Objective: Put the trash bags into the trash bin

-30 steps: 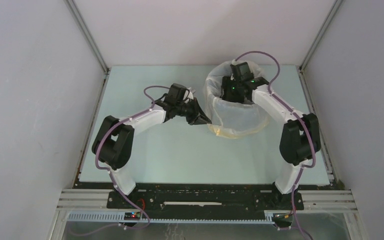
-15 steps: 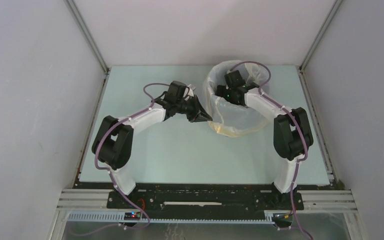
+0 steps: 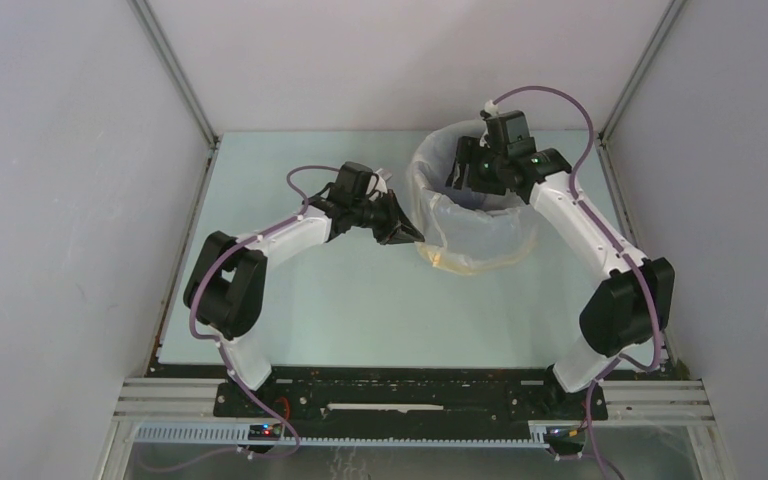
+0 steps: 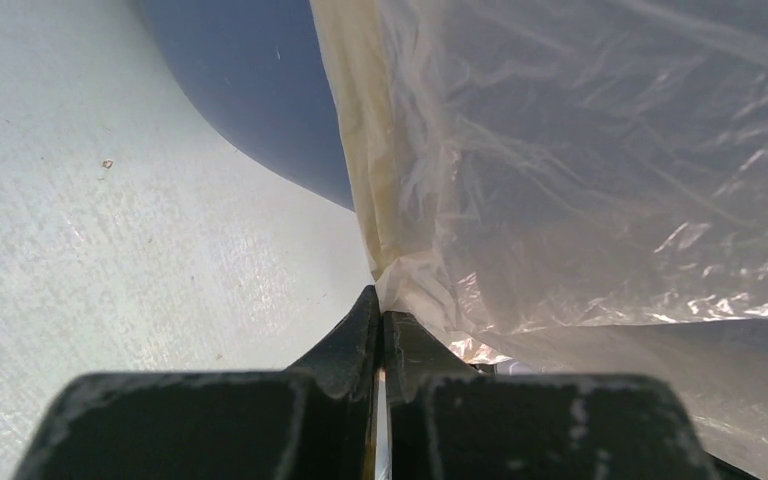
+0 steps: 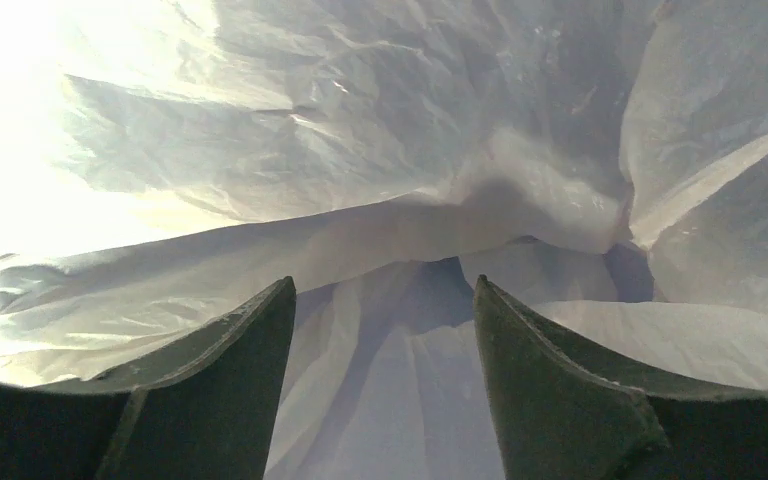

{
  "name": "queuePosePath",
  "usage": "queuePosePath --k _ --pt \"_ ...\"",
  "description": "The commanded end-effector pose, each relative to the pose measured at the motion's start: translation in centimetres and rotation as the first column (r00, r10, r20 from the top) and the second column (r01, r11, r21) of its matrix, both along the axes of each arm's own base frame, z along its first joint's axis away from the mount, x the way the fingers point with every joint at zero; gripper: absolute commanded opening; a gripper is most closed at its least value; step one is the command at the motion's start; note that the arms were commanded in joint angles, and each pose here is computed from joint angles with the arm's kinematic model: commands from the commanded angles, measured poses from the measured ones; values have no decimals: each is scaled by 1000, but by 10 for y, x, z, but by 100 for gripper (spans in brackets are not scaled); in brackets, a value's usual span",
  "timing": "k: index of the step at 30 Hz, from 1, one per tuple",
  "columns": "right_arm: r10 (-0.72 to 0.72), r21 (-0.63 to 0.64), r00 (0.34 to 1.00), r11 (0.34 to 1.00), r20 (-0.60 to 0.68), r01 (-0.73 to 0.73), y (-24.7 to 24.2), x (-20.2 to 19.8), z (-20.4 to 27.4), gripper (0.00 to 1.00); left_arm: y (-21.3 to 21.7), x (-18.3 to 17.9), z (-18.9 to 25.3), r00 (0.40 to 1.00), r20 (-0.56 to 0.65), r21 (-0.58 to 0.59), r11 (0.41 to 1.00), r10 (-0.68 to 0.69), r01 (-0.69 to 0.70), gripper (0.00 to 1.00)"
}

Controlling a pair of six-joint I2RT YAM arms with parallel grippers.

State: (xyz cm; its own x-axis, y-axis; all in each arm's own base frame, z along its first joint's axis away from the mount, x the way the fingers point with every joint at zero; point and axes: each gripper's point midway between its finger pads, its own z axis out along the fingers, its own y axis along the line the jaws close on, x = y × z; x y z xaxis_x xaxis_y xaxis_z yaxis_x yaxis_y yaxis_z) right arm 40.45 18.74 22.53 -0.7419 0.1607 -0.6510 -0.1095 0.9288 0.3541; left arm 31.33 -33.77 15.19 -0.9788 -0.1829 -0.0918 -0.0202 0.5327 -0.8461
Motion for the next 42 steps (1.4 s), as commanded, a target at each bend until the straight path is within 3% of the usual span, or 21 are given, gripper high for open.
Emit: queuePosePath --k 1,3,8,11,16,22,29,42 --pt "-34 -112 999 993 23 36 -28 3 -5 72 1 1 11 999 46 -18 1000 -16 17 6" --pt "-70 -159 997 984 32 75 -43 9 -18 71 1 1 11 999 47 -18 1000 -17 18 6" --pt "-105 -104 994 989 -23 102 -35 28 -68 63 -1 2 11 999 38 -29 999 -21 22 6" --pt "-131 -39 990 990 59 133 -22 42 -82 60 -2 3 7 999 39 -23 999 -24 24 4" --pt "-114 -6 991 993 -69 114 -9 40 -124 61 -3 6 0 999 35 -22 1000 -19 20 2" --pt "-13 -35 1000 999 2 13 6 17 -70 67 -2 8 3 999 49 -22 1000 -21 22 3" --pt "35 -42 998 998 -45 -37 -2 -10 -32 75 -5 14 12 997 65 -39 999 -30 33 8" --pt "52 -86 967 993 -251 -76 28 -6 -123 73 -6 24 38 990 137 -56 998 11 -4 12"
